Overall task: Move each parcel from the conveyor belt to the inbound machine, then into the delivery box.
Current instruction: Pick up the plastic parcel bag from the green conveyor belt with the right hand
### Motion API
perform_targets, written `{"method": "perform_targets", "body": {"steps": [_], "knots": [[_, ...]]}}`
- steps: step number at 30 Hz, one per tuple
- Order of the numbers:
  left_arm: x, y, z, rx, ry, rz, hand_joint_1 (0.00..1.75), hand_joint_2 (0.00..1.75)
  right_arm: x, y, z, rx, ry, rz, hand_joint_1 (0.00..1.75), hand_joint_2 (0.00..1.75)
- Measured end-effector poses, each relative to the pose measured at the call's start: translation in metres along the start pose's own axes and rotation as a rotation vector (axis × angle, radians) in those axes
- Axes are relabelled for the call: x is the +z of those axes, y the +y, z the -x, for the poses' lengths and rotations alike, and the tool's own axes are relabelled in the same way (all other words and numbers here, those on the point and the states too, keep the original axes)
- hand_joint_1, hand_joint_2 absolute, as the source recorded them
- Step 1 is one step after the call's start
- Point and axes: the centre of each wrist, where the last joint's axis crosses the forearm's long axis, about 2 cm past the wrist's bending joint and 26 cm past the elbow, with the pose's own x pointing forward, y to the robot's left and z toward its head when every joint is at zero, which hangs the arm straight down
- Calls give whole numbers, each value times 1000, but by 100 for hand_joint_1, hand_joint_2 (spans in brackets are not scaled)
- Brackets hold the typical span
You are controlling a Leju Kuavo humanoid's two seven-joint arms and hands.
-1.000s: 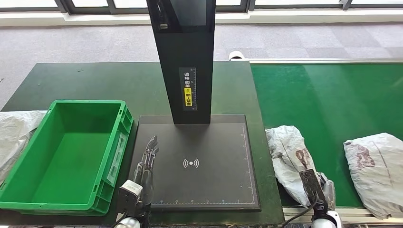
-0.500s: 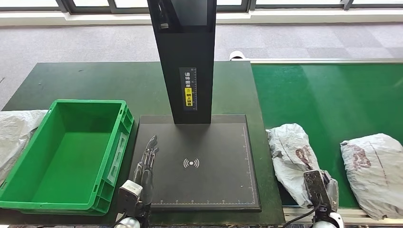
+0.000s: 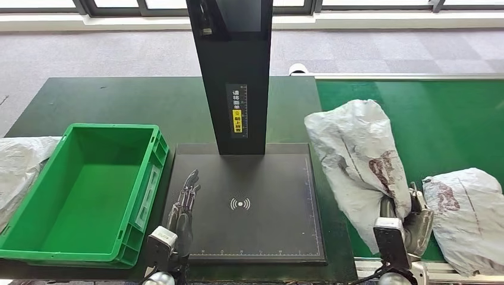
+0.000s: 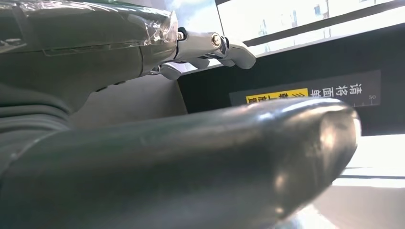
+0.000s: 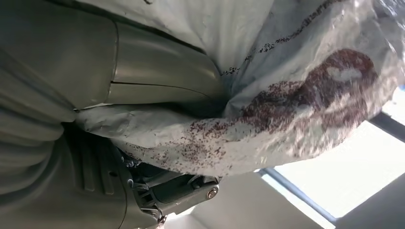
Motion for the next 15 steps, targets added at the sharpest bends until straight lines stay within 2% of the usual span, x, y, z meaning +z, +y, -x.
{"method": "perform_targets", "body": {"steps": [9,15], "knots": [[-5,3,-6,15,-40,-72,0,0,-4,40,-58,-98,-227,-135,175,175],[-7,4,-8,9,-51,-85,0,0,-2,50,-73,-143,-275,-168,175,175]]}}
